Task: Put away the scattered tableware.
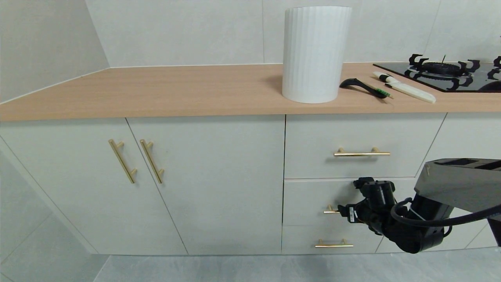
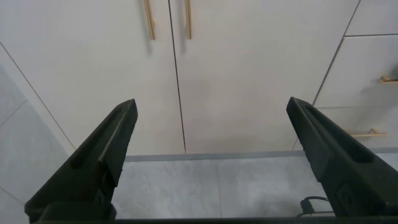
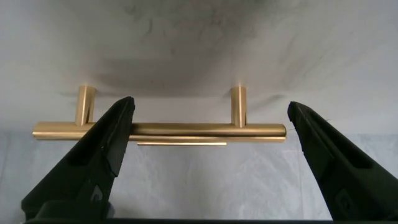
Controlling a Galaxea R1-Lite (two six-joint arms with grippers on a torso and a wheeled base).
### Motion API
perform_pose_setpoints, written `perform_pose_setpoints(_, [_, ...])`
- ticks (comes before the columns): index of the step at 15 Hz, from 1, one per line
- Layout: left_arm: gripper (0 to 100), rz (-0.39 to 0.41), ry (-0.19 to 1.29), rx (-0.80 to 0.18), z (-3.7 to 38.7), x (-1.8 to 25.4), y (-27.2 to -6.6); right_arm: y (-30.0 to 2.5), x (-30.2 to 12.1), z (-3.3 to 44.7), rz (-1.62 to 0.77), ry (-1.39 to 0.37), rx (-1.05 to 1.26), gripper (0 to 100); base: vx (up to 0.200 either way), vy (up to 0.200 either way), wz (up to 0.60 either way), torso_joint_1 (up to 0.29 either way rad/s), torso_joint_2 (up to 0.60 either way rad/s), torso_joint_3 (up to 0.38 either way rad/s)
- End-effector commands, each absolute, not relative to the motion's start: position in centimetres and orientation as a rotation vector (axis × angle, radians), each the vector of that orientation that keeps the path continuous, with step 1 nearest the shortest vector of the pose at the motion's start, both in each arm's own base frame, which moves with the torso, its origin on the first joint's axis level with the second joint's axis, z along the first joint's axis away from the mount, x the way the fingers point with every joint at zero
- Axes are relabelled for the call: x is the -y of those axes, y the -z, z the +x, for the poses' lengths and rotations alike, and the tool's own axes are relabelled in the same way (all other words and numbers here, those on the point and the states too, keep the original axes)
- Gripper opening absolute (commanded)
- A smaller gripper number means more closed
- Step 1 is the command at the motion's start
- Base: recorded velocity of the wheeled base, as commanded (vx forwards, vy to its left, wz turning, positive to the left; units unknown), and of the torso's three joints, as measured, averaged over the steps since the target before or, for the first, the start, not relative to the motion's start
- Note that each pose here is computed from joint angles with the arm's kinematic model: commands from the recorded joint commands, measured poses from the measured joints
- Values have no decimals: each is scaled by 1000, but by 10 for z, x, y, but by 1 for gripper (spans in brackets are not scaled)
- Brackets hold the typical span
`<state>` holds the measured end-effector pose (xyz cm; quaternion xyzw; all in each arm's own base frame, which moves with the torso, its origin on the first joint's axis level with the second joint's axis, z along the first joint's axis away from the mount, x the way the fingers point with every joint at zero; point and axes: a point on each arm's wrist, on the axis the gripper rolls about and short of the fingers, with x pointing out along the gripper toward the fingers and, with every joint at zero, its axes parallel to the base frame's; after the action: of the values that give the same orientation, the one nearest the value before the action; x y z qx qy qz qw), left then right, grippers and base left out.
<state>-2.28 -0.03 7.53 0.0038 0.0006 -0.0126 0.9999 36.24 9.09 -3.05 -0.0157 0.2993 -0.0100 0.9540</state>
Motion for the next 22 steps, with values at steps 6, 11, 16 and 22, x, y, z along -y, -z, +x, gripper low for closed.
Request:
perform_pose_setpoints(6, [100,8,25,-1,-23,0,-75,28,-89,354,-48,22,-659,100,0,0,0,0,0,0])
perform_pose_setpoints(11, [100,8,25,-1,-23,0,-75,-5,-84,335,-66,2,-764,100,0,0,0,0,0,0])
perform_pose_setpoints(16, [100,8,25,-1,-23,0,-75,-68,-80,303,-74,-109,-798,100,0,0,0,0,0,0])
perform_pose_setpoints(22, [100,8,25,-1,-23,0,-75,-118,-86,286,-33,-168,-638,100,0,0,0,0,0,0])
